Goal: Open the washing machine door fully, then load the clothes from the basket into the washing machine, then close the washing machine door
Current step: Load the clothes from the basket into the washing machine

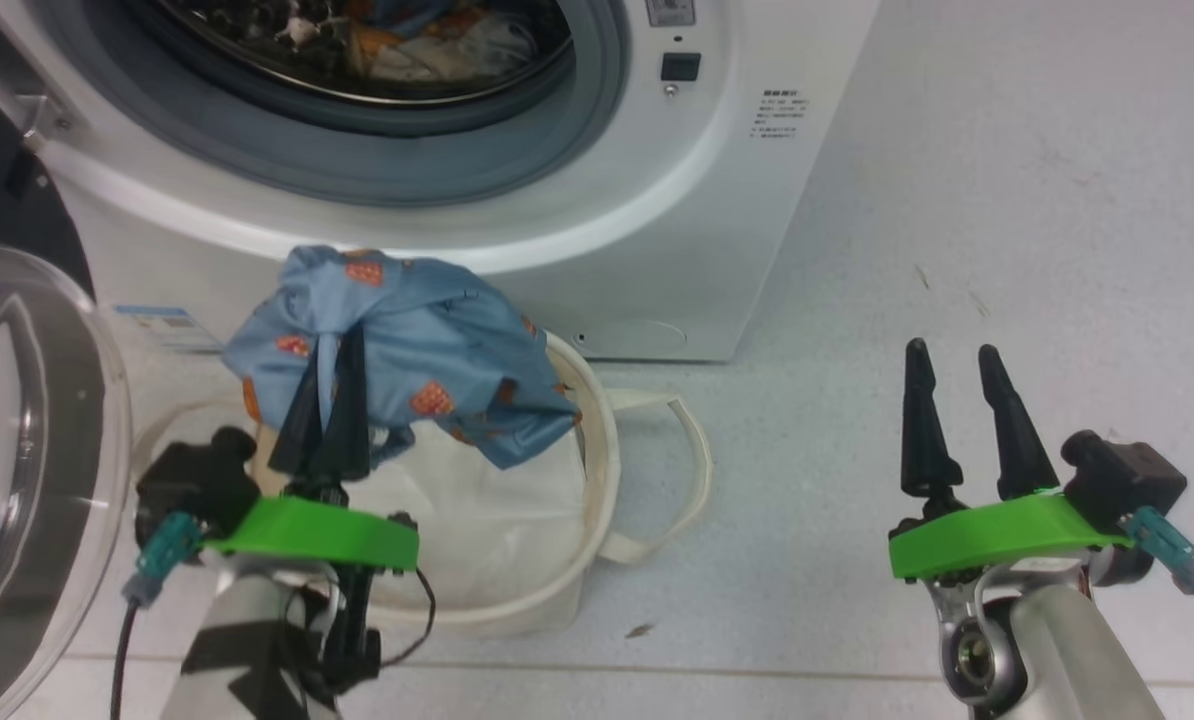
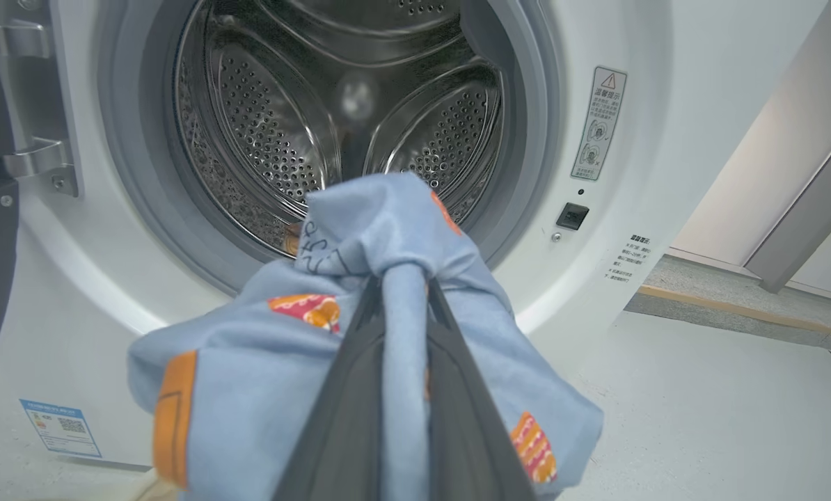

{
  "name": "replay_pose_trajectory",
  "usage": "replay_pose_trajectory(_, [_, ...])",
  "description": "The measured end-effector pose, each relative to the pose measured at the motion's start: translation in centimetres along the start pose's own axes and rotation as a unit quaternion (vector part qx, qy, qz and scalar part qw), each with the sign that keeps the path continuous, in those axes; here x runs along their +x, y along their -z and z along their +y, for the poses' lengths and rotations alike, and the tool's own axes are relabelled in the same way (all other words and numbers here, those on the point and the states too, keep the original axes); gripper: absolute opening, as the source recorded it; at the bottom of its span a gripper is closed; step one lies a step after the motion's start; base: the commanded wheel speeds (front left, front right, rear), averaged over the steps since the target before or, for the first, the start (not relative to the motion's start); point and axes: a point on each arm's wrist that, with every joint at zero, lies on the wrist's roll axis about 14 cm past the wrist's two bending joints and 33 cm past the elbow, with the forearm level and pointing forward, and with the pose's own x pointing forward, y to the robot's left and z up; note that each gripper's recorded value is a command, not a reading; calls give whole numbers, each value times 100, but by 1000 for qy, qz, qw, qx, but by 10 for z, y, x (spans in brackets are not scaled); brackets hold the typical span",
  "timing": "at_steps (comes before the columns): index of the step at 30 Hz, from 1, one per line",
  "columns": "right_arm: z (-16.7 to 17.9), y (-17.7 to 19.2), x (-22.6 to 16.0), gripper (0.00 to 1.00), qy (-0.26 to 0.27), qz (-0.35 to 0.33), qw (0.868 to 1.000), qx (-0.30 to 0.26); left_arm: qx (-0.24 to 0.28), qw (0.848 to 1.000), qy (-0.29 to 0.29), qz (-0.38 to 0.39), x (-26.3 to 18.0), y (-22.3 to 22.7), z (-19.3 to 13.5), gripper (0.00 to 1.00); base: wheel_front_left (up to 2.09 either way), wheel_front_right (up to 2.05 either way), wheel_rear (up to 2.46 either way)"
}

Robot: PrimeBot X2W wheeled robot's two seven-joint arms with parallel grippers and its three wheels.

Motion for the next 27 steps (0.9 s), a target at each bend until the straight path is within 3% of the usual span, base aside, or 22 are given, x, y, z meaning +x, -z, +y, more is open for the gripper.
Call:
replay_pose_trajectory(8, [-12, 12, 10, 100, 10, 9, 1000, 1, 10, 999, 25, -36, 49, -15, -8, 0, 0, 0, 0])
replay_pose_trajectory(13, [-25, 24, 25, 100, 19, 17, 1000, -2, 10, 998, 7, -64, 96, -23, 6, 0, 0, 0, 0])
replay_pose_trajectory(27, [-86, 88, 33, 100, 82, 80, 993, -6, -6, 995, -27, -92, 224, 15, 29, 0, 0, 0, 0])
